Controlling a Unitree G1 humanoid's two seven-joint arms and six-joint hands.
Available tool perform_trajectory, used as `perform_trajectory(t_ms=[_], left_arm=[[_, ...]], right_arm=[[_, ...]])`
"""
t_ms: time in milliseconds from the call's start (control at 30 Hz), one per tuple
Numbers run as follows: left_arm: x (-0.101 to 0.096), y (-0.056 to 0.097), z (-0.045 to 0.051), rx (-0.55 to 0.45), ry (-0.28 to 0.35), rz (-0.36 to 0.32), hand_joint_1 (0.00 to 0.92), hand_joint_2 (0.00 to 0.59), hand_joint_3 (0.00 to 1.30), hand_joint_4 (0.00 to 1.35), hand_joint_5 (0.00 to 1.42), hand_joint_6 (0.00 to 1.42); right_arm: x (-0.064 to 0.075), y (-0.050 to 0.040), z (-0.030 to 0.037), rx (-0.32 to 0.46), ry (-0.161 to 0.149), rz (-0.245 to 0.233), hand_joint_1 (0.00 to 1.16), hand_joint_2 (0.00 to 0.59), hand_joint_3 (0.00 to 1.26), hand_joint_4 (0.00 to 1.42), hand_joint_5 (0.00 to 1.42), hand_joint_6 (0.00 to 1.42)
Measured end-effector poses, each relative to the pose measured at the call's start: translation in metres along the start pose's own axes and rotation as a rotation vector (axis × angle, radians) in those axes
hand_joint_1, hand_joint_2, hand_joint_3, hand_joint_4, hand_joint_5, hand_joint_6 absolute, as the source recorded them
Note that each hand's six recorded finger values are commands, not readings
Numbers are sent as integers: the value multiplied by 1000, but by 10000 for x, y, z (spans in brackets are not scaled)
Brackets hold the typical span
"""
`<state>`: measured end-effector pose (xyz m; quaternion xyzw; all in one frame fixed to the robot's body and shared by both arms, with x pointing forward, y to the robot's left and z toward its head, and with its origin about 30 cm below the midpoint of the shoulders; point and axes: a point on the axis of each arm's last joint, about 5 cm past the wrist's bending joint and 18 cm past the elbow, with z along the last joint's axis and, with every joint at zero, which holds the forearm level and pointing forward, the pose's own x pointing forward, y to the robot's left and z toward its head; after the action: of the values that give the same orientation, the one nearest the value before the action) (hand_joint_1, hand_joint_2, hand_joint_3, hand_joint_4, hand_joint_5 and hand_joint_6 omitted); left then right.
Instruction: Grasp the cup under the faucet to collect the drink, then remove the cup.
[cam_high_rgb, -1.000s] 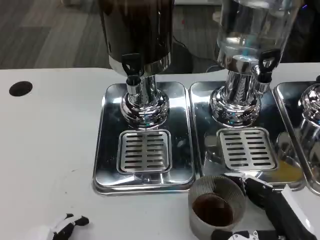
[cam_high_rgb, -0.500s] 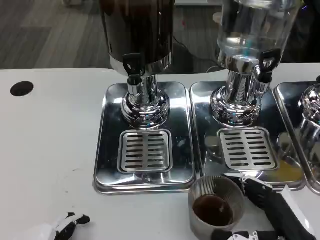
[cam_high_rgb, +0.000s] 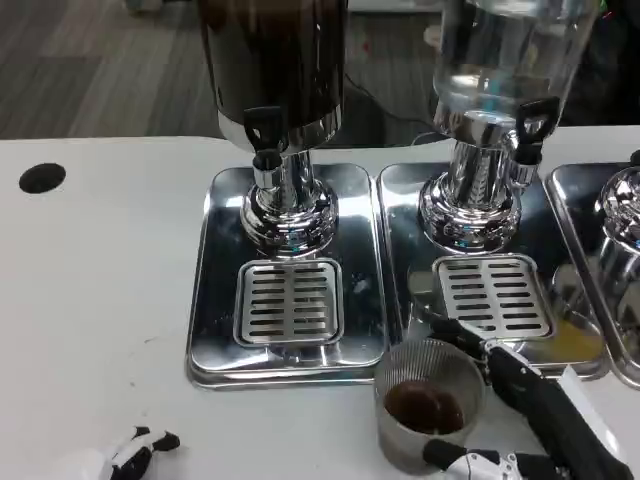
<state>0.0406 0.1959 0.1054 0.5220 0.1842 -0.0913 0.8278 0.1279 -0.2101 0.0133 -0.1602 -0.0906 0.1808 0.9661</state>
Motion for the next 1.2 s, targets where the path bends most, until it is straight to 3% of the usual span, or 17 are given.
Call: perform_trajectory(t_ms=[300,667,1033,1200], left_arm=[[-166,62,-30,27,6,-5,0,91,127,0,32,222],[-343,359,-74,88,11,92,0,79,132,0,37,228],[-397,418,-88,95,15,114,0,75,163,23,128,306],[-411,427,-89,82,15,125,0,73,163,38,123,294]], right_arm=[[42,-4,25,5,-11,-1,637,107,181,191,275,139],[38,16,26,15,-9,-6,636,120,182,191,275,139],[45,28,36,20,-10,-7,637,134,208,193,275,160],[67,5,53,29,-21,-32,588,204,266,237,240,124]])
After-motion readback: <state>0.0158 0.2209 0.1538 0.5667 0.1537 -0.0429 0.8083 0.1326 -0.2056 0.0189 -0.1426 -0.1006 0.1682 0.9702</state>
